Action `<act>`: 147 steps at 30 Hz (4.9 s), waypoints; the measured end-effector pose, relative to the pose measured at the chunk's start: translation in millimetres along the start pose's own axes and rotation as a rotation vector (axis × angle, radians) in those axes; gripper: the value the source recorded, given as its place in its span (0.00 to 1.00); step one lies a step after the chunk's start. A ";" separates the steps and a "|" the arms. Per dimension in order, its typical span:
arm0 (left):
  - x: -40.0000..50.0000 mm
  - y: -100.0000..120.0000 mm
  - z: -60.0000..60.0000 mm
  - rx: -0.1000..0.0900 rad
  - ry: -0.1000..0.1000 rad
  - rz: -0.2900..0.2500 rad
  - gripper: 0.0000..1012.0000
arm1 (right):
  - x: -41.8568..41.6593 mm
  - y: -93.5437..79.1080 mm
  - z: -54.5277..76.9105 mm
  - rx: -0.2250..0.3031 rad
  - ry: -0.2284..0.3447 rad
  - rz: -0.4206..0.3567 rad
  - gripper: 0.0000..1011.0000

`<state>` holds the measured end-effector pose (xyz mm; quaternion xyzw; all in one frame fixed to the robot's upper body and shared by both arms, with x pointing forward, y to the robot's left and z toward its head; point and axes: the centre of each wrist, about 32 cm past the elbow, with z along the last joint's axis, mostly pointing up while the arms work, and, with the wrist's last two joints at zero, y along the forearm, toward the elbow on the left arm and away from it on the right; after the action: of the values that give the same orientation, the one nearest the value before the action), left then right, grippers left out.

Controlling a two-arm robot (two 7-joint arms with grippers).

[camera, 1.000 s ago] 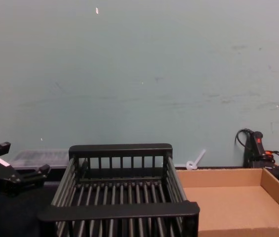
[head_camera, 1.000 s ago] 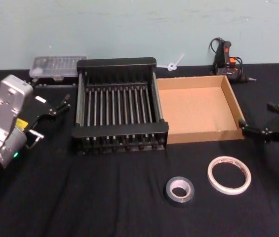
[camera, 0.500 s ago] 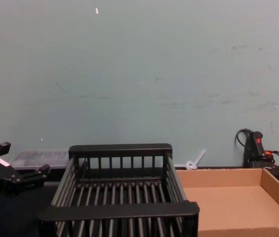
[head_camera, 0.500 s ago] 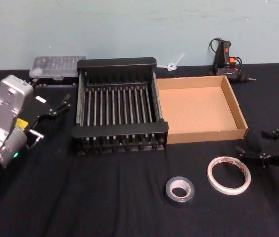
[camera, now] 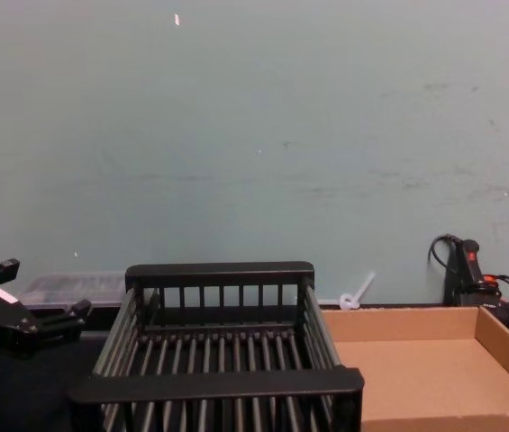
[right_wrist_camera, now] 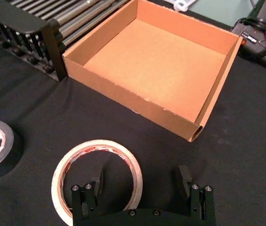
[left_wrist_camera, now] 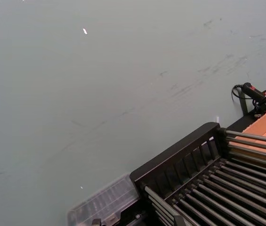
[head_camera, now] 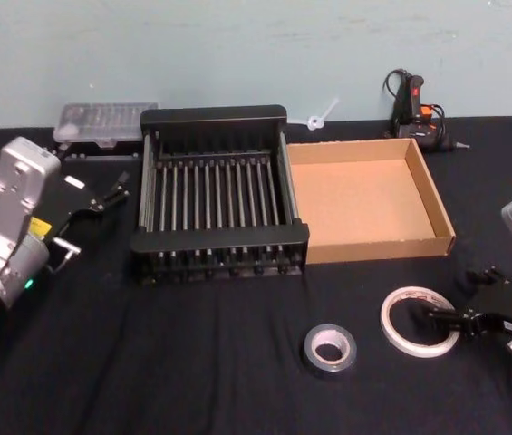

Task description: Pick up the white tape and place it into the black box , Pick up the silver tape and place it into the brown box.

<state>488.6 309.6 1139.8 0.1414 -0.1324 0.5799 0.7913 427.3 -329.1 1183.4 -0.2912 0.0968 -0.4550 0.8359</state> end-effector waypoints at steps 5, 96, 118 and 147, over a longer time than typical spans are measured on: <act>0.0 0.0 0.0 0.000 0.000 0.000 0.99 | -0.7 4.3 -3.4 -0.008 0.004 0.003 0.99; 0.0 0.0 0.0 0.000 0.000 0.000 0.99 | -0.4 13.9 -13.2 -0.021 0.021 -0.005 0.09; 0.0 0.0 0.0 0.000 0.000 0.000 0.99 | -1.2 12.0 -11.3 -0.002 0.017 -0.011 0.09; 0.0 0.0 0.0 0.000 0.000 0.000 0.99 | 6.9 23.6 50.4 0.206 0.003 -0.064 0.09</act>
<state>488.6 309.7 1139.8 0.1415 -0.1325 0.5799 0.7913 469.4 -304.7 1211.4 -0.2059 0.0413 -0.4895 0.8464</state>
